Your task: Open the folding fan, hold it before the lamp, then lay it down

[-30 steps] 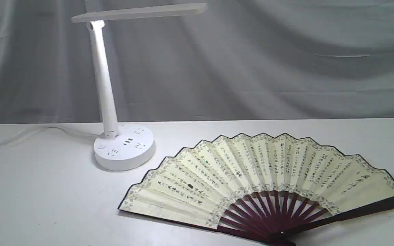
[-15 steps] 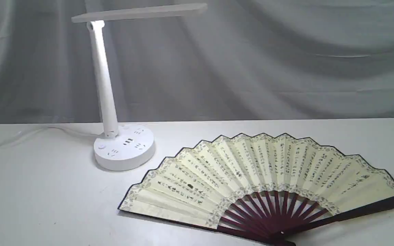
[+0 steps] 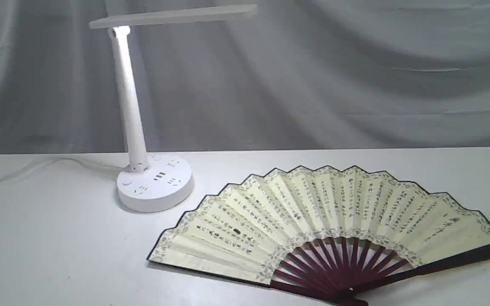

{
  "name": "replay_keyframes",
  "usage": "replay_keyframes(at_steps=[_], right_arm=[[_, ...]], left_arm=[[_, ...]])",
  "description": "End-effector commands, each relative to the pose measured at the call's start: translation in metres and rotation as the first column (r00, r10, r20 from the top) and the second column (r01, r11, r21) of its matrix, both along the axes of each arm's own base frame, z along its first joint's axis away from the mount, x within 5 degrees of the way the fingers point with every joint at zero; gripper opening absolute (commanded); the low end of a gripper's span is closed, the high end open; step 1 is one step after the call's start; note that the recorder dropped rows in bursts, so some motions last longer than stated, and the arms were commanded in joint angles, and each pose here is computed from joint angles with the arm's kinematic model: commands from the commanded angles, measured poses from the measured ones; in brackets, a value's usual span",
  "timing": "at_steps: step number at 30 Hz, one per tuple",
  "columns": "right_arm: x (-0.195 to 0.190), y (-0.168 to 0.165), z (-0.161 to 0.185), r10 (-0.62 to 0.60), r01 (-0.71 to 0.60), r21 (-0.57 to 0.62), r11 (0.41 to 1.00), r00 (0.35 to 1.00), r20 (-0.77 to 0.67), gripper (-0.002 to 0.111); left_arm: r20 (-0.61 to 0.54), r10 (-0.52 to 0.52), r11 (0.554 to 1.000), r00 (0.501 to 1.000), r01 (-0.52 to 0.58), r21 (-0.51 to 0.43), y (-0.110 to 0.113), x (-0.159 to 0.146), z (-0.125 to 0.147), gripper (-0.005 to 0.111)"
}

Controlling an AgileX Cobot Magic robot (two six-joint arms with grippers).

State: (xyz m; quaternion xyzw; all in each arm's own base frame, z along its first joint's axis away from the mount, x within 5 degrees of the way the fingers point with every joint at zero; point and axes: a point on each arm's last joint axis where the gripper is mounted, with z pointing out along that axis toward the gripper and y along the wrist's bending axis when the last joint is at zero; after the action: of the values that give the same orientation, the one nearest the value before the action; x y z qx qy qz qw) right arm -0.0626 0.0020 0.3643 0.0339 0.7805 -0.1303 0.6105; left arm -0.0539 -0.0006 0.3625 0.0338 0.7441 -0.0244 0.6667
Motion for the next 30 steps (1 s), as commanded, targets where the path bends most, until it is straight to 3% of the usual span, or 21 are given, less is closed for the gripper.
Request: replay_keyframes(at_steps=[1, 8, 13, 19, 25, 30], right_arm=[[-0.008, -0.004, -0.008, -0.052, 0.051, -0.01, 0.999, 0.998, -0.036, 0.0], [-0.004, -0.004, -0.012, -0.049, 0.048, -0.014, 0.999, 0.997, -0.056, 0.0], [0.013, -0.006, -0.013, -0.041, 0.041, -0.009, 0.999, 0.998, 0.043, 0.0], [0.046, -0.003, -0.035, 0.039, -0.042, 0.032, 0.999, 0.994, 0.104, 0.0], [0.075, -0.006, -0.067, 0.059, -0.064, 0.04, 0.997, 0.99, 0.13, 0.0], [0.092, -0.008, -0.092, 0.062, -0.067, 0.03, 0.997, 0.988, 0.141, 0.0]], left_arm=[[-0.059, -0.007, 1.0, 0.998, 0.006, -0.009, 0.0, 0.001, -0.007, 0.0], [0.005, -0.003, 0.999, 1.0, 0.003, -0.039, 0.0, 0.008, -0.005, 0.0], [0.086, 0.003, 0.999, 0.996, 0.002, -0.048, -0.001, 0.024, -0.01, 0.0], [0.091, -0.002, 0.997, 0.996, 0.009, -0.073, -0.003, 0.055, -0.04, 0.0], [0.019, -0.002, 0.996, 1.0, 0.004, -0.084, -0.004, 0.078, -0.08, 0.0], [0.067, -0.001, 0.993, 0.998, 0.009, -0.118, -0.005, 0.088, -0.093, 0.0]])
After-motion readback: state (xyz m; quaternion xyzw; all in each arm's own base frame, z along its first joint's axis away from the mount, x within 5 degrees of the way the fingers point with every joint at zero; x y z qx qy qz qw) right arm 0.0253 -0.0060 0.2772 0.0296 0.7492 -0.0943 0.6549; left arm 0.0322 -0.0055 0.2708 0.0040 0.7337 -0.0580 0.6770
